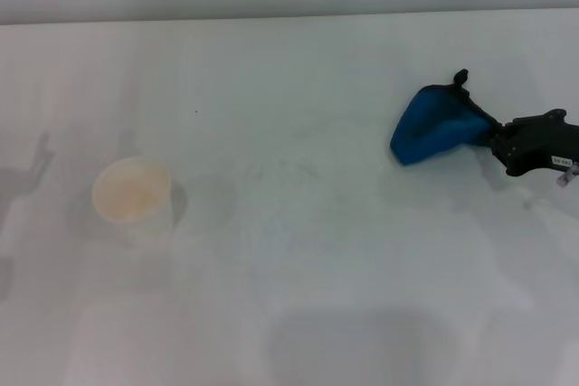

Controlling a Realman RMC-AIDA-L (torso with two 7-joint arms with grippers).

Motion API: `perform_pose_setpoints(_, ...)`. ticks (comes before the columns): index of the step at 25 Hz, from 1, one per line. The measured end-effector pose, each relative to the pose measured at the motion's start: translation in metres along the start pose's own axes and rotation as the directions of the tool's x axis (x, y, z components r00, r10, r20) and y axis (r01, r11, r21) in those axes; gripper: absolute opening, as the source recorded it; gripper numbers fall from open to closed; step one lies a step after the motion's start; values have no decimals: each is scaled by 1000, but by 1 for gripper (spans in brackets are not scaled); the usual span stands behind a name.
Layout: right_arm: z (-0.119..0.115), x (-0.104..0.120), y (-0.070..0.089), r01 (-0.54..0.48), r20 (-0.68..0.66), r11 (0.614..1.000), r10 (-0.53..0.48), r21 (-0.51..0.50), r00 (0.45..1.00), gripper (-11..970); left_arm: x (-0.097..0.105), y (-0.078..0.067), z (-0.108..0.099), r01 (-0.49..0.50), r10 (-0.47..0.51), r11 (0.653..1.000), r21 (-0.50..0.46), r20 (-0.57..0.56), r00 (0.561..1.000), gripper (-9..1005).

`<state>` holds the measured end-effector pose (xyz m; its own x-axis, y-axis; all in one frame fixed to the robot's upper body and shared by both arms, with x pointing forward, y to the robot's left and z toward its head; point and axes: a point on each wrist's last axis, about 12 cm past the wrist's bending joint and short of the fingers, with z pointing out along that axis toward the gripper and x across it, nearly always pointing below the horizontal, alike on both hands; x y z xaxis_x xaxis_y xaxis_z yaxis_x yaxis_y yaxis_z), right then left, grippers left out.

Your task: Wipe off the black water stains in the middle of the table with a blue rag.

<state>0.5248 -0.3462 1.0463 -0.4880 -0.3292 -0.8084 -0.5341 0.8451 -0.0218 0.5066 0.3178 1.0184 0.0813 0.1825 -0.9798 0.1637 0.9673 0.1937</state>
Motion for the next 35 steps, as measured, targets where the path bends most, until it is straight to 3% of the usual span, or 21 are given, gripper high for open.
perform_pose_setpoints(21,-3,-6,2,-36,43,996,40,-86,998,137,-1,2,1,-7,7,1000,2,3,1000,887)
perform_pose_setpoints(26,-6,-8,1,-50,62,994,57,-97,996,353,-1,2,1,-7,7,1000,3,3,1000,887)
perform_pose_setpoints(29,-13,-12,-3,-76,110,991,88,-108,990,406,-1,2,1,-7,7,1000,3,3,1000,887)
perform_pose_setpoints(35,-27,-15,-18,-128,240,990,140,-64,961,407,0,1,0,-2,2,1000,1,1,1000,888)
